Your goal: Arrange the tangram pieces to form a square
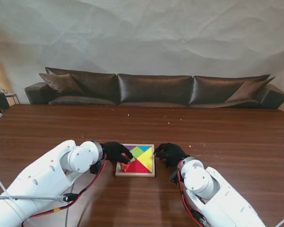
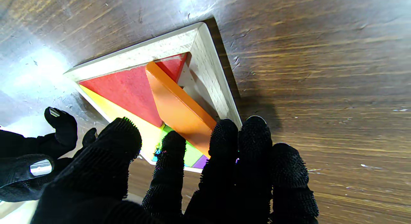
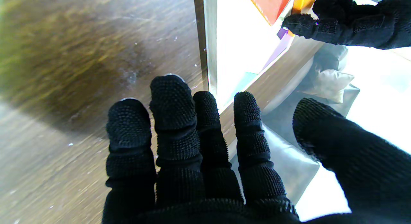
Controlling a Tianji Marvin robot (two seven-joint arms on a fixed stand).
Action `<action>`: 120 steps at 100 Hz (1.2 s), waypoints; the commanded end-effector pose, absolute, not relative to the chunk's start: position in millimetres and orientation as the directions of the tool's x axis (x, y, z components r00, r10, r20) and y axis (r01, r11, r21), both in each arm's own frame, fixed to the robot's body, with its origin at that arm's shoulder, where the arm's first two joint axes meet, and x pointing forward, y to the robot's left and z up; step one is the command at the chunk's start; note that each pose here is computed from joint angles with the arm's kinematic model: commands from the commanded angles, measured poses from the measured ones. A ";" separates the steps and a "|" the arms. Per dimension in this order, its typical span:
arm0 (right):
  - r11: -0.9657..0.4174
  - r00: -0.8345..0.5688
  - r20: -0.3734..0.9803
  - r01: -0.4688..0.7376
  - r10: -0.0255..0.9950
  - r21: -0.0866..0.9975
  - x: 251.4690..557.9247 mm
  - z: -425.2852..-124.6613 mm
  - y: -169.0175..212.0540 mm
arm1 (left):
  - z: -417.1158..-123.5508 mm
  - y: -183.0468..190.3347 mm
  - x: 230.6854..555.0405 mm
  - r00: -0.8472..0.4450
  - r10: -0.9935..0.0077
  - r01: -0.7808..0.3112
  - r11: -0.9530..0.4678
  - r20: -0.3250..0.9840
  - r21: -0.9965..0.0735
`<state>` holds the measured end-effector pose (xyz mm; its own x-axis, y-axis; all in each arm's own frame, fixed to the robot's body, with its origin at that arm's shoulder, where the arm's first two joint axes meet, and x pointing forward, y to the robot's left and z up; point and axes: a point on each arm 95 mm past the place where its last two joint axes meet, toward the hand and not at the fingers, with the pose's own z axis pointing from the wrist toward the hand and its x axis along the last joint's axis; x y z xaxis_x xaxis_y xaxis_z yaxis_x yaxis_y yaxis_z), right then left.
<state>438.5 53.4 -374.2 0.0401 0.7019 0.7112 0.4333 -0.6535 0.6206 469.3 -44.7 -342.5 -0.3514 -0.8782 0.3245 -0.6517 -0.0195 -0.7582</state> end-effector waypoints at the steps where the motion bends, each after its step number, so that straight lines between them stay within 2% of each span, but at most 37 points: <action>1: -0.650 0.034 0.715 0.450 0.698 0.612 436.8 -375.8 58.2 | -341.3 -44.3 468.5 -0.357 -0.875 -0.660 -0.011 0.326 -0.751; 89: -0.647 0.033 0.715 0.456 0.698 0.611 437.8 -377.8 59.3 | -333.3 -16.5 459.8 -0.316 -0.912 -0.602 -0.022 0.263 -0.798; 120: -0.649 0.035 0.715 0.454 0.698 0.611 438.1 -378.1 58.9 | -336.6 -22.2 466.0 -0.310 -0.909 -0.613 -0.034 0.279 -0.789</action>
